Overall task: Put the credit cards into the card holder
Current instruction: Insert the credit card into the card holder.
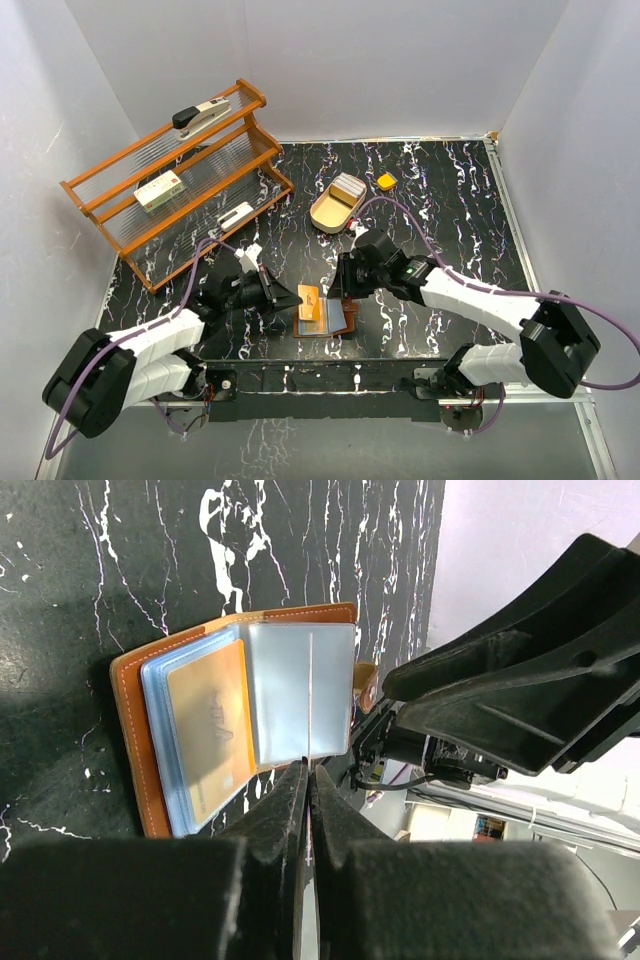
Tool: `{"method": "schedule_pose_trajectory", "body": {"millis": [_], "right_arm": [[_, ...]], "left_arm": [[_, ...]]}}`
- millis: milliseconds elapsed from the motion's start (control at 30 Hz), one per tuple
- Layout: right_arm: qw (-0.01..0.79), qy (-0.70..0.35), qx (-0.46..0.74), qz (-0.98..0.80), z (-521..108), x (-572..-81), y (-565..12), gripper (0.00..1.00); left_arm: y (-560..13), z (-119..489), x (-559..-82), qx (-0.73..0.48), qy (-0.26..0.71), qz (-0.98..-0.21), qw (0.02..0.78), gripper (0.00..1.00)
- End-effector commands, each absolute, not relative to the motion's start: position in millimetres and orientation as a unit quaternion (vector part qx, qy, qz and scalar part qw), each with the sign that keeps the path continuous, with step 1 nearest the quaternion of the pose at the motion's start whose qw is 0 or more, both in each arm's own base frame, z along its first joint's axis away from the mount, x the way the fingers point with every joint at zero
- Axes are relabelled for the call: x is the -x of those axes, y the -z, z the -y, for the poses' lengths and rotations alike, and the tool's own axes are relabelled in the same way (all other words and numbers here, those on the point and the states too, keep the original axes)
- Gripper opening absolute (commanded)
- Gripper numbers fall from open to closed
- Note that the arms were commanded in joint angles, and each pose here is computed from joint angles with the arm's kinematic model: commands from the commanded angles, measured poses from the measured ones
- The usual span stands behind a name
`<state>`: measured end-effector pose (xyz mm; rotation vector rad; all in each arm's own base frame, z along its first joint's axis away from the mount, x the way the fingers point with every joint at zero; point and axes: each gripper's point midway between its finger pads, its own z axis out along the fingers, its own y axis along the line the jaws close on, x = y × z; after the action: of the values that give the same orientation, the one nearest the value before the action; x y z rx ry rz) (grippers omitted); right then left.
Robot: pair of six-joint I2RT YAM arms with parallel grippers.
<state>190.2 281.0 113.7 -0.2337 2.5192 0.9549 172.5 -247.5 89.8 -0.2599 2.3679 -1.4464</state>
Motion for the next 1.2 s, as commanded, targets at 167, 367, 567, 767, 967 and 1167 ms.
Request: {"method": "schedule_pose_trajectory", "body": {"millis": [167, 367, 567, 767, 967, 1167], "right_arm": [[0.249, -0.272, 0.104, -0.924, -279, -205, -99, 0.2], [0.249, -0.252, 0.103, -0.929, -270, -203, -83, 0.18], [0.253, -0.234, 0.104, -0.933, -263, -205, -73, 0.17], [0.252, -0.219, 0.102, -0.937, -257, -204, -62, 0.16], [0.249, -0.204, 0.101, -0.942, -250, -202, -50, 0.14], [0.251, -0.197, 0.099, -0.943, -246, -202, -45, 0.13]], "left_arm": [[-88, 258, -172, 0.09, 0.544, -0.818, 0.163, 0.0], [-83, 267, -172, 0.082, 0.563, -0.809, 0.145, 0.0], [-70, 273, -170, 0.081, 0.566, -0.811, 0.127, 0.0], [-57, 274, -166, 0.083, 0.566, -0.812, 0.115, 0.0], [-50, 275, -163, 0.084, 0.571, -0.81, 0.104, 0.0], [-44, 276, -161, 0.088, 0.57, -0.812, 0.095, 0.0]]}}
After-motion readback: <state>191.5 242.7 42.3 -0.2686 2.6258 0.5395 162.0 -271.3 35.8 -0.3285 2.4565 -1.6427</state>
